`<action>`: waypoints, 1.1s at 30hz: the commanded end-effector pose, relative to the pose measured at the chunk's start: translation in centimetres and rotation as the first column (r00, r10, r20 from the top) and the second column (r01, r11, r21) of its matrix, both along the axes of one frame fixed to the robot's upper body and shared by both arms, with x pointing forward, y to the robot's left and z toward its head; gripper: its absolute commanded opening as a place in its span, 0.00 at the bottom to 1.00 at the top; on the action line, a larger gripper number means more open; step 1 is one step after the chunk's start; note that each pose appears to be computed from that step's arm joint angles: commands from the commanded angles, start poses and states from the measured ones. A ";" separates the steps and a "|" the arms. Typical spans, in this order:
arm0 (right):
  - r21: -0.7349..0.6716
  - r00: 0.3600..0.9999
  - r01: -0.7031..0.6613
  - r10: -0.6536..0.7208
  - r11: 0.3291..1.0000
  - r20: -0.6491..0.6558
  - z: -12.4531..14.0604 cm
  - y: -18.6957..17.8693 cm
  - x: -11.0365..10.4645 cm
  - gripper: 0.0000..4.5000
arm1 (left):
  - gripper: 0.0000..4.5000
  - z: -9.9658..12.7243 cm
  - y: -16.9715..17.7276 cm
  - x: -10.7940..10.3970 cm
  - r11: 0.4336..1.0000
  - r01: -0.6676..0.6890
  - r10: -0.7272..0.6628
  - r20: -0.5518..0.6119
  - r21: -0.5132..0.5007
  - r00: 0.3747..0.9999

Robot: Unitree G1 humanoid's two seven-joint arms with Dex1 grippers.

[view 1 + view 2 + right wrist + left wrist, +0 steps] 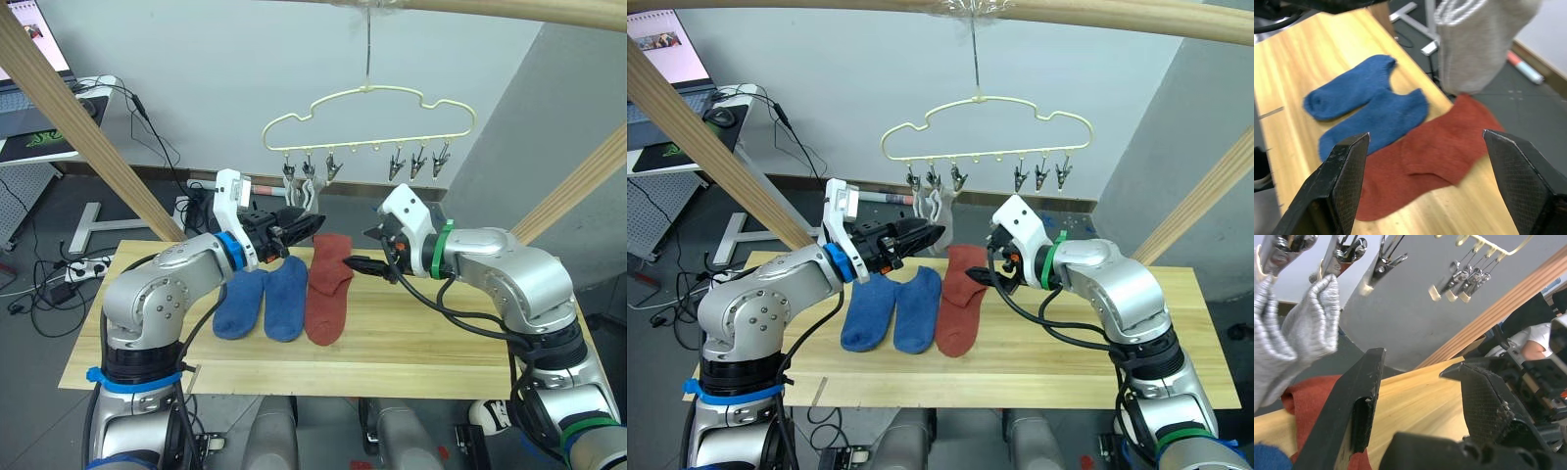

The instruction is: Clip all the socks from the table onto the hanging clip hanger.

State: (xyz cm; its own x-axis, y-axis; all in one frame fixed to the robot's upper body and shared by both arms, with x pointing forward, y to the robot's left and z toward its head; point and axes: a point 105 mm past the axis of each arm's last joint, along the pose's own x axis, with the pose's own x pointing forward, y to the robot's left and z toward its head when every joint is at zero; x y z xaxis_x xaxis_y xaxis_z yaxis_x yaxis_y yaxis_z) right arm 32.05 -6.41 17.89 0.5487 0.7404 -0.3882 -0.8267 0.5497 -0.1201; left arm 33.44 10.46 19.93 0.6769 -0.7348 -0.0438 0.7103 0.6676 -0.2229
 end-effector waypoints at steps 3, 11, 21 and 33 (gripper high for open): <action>0.012 1.000 0.006 -0.006 1.000 0.023 0.5 -0.2 -0.5 0.86 | 0.61 1.3 -1.7 0.6 1.000 0.000 0.001 0.076 -0.009 0.997; 0.010 0.999 0.032 -0.033 0.999 0.023 0.3 -0.4 -0.3 0.86 | 0.61 1.6 -2.8 3.0 0.990 -0.131 0.122 0.163 0.045 0.979; 0.003 0.997 0.070 -0.070 0.998 0.023 0.3 -1.1 -0.4 0.86 | 0.61 1.7 -2.8 4.8 0.971 -0.234 0.220 0.221 0.040 0.950; -0.018 0.992 0.123 -0.123 0.992 0.011 -1.2 -1.1 0.7 0.86 | 0.61 2.4 -2.7 5.9 0.962 -0.274 0.259 0.261 0.022 0.930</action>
